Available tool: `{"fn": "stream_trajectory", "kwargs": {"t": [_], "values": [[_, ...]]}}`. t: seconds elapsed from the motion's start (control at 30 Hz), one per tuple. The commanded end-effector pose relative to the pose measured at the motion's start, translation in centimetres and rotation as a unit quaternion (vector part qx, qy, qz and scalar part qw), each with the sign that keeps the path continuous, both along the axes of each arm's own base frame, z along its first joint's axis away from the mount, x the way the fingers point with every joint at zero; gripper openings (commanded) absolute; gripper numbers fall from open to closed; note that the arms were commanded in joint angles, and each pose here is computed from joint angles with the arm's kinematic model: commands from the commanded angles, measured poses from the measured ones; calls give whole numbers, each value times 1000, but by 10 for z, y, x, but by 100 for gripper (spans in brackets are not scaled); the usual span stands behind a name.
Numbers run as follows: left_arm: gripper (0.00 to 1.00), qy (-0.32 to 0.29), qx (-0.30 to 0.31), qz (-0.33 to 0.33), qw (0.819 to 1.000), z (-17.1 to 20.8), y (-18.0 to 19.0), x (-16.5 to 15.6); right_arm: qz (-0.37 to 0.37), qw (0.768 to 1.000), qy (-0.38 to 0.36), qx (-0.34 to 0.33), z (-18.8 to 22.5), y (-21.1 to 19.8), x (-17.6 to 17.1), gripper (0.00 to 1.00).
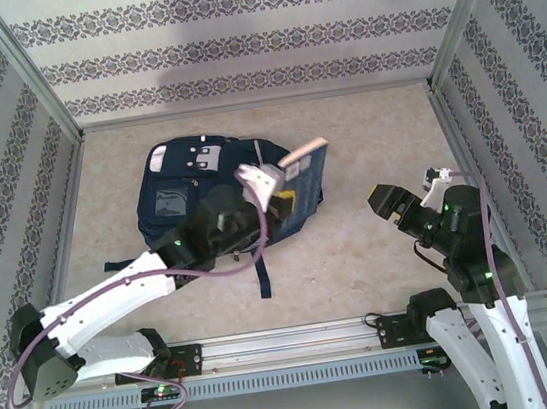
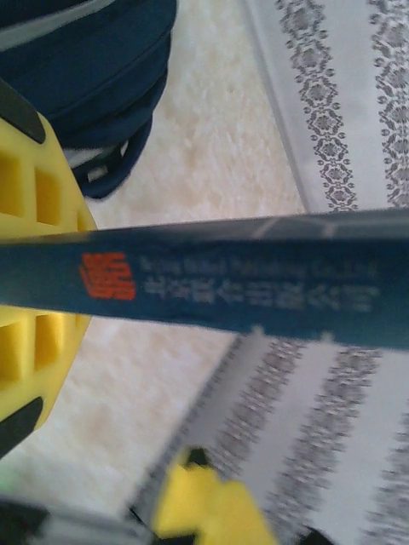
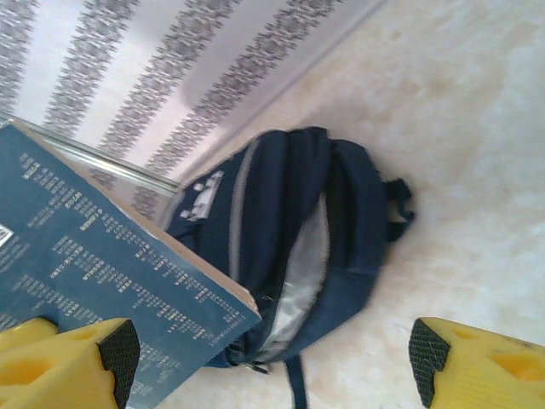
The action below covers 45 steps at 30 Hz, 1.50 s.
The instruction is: Pack the student bag
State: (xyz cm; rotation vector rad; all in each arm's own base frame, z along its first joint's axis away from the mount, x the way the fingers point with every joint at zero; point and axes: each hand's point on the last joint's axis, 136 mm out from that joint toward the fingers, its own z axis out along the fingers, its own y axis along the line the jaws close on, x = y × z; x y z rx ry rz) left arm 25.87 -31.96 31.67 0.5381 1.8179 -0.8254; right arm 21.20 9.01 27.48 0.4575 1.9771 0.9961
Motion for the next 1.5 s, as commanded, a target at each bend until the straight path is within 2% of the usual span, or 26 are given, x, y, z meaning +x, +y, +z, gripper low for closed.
{"fn": "stream_trajectory", "kwargs": {"t": [0.0,0.1,0.17,0.23,0.33,0.53,0.73,1.0,1.23,1.47], "values": [[0,101,-163,-9,981,19,-3,-5,50,996,-39,61,14,23,3,84],[0,88,-296,30,950,41,16,2,78,991,-49,100,15,41,5,87],[0,106,-354,58,927,45,27,9,84,987,-50,128,15,52,7,95],[0,119,-400,72,906,50,33,14,97,981,-51,160,17,65,10,98],[0,133,-445,84,882,55,38,20,116,974,-33,194,14,90,13,98],[0,131,-489,109,856,63,54,25,125,964,-24,235,20,120,20,98],[0,156,-501,92,846,65,45,25,108,955,-52,273,38,129,34,96],[0,168,-495,99,847,57,41,29,88,942,-100,307,71,131,49,69],[0,173,-484,112,851,48,41,32,92,936,-117,318,84,135,52,40],[0,176,-469,124,857,39,39,36,89,939,-115,312,80,136,52,32]]}}
